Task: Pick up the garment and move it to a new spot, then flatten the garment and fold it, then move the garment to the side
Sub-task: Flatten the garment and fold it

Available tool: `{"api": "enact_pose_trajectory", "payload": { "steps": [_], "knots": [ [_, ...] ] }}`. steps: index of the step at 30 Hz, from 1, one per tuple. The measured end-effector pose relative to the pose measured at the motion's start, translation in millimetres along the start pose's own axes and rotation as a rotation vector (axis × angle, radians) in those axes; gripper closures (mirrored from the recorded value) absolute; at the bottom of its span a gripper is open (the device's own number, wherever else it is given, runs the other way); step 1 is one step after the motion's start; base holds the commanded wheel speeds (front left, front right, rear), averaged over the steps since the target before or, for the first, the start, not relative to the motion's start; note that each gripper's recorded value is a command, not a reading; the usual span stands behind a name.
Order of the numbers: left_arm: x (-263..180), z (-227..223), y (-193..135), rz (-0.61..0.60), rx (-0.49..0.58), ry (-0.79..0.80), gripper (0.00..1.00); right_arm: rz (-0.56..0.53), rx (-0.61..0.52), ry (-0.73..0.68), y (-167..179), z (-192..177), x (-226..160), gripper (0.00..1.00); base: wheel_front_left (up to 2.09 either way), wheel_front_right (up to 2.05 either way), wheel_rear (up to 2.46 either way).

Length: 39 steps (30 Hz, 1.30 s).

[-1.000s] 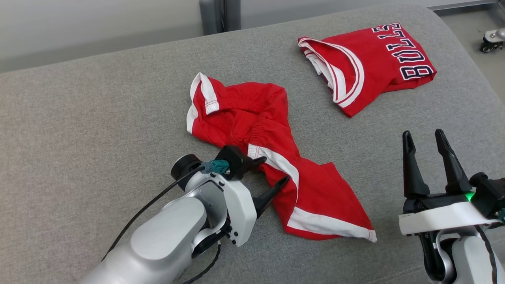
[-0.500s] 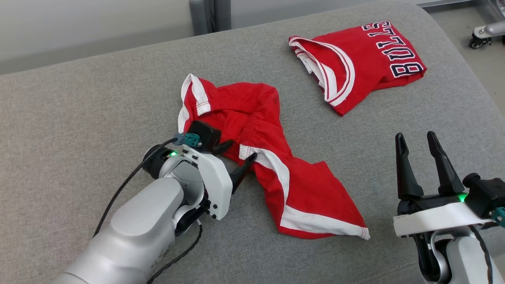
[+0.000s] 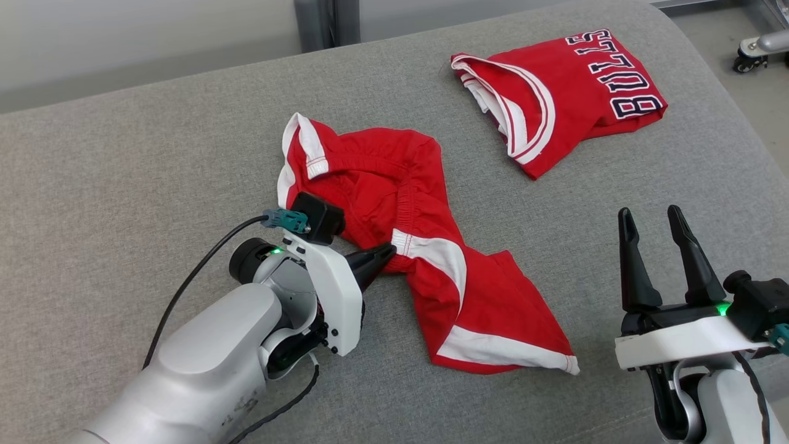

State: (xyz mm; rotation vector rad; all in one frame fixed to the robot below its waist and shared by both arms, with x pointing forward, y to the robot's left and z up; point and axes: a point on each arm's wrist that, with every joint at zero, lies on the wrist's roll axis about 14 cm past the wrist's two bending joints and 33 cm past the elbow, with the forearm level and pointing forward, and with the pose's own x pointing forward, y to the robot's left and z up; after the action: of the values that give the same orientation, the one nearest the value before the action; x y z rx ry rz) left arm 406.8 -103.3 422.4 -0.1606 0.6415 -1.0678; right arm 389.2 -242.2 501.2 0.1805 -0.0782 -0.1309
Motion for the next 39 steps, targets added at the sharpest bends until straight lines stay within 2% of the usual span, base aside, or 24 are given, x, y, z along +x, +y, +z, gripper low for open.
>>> {"api": "enact_pose_trajectory", "payload": {
  "steps": [11, 12, 13, 14, 23, 30, 31, 33, 39],
  "knots": [
    [-21.4, 9.5, 5.9, 0.043, -0.016, -0.065, 1.00, 0.069, 0.014, -0.007, 24.1, -0.6, 11.8, 0.00, 0.00, 0.00, 0.00],
    [-22.7, 9.9, 6.3, 0.048, -0.024, -0.070, 0.96, 0.079, 0.016, -0.010, 27.6, 0.4, 13.2, 0.00, 0.00, 0.00, 0.00],
    [-23.4, 9.1, 6.4, 0.051, -0.028, -0.069, 0.24, 0.085, 0.017, -0.013, 29.5, 1.1, 13.9, 0.00, 0.00, 0.00, 0.00],
    [-23.2, 7.3, 6.4, 0.052, -0.028, -0.063, 0.00, 0.089, 0.017, -0.013, 30.8, 1.4, 14.5, 0.00, 0.00, 0.00, 0.00],
    [-2.8, 2.2, 3.6, 0.012, -0.013, -0.005, 0.00, 0.029, -0.006, -0.020, 9.0, 5.9, 9.4, 0.00, 0.00, 0.00, 0.00],
    [13.9, -6.8, -10.4, -0.048, 0.003, 0.045, 0.00, -0.020, -0.014, -0.013, -7.8, 5.8, 0.4, 0.00, 0.00, 0.00, 0.00],
    [14.8, -6.6, -11.9, -0.053, 0.007, 0.045, 0.25, -0.023, -0.014, -0.011, -8.6, 5.0, -0.5, 0.00, 0.00, 0.00, 0.00],
    [14.0, -2.6, -11.5, -0.052, 0.012, 0.032, 1.00, -0.027, -0.013, -0.010, -9.8, 4.6, -1.2, 0.00, 0.00, 0.00, 0.00],
    [4.1, 5.0, -6.1, -0.028, 0.005, -0.012, 1.00, -0.001, -0.005, -0.013, -0.6, 3.7, 4.3, 0.00, 0.00, 0.00, 0.00]
  ]
}}
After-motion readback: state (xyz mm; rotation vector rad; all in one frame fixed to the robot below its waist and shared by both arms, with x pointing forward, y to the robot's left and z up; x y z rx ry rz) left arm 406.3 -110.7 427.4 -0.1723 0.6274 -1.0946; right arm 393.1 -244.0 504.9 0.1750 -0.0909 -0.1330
